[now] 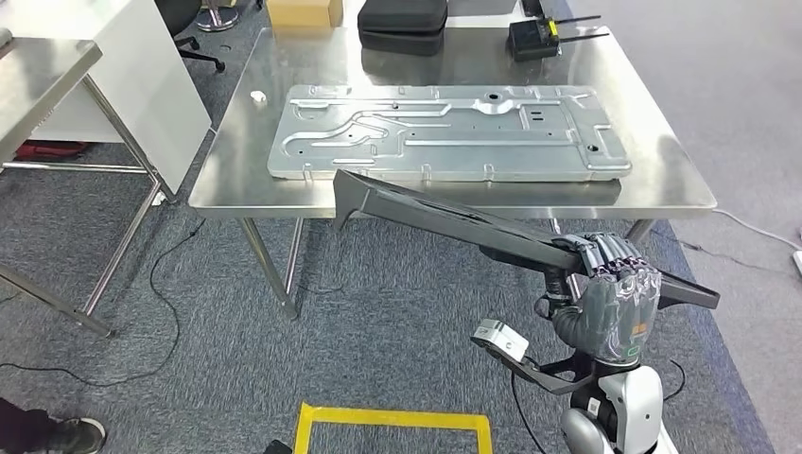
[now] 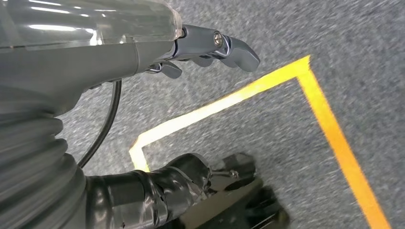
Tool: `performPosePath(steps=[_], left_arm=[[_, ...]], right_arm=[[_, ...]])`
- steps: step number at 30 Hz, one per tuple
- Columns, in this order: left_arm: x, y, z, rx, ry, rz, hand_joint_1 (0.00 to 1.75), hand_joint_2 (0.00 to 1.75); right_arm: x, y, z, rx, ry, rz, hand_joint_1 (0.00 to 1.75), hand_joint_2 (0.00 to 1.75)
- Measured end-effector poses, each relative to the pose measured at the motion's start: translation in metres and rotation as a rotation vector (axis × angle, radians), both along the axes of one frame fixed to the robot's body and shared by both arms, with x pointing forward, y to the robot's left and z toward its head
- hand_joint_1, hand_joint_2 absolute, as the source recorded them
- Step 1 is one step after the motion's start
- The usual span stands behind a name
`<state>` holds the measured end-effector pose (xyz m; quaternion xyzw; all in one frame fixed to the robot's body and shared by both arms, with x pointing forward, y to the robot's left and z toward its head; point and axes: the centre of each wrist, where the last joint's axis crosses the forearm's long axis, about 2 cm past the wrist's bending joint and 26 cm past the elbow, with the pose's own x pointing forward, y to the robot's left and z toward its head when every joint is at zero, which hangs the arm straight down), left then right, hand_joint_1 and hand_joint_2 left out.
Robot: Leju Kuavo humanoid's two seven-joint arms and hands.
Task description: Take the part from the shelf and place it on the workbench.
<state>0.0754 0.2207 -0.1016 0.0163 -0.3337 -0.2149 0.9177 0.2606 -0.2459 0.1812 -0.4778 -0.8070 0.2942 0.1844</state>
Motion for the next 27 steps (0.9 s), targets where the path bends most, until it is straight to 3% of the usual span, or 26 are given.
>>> performPosePath(steps=[27], left_arm=[[0.001,-0.003,0.001,0.001,-0.003,-0.028,0.00,1.75]], right_arm=[[0.015,-0.009,0.013,-0.021,-0.025,-0.027,1.75,1.75]])
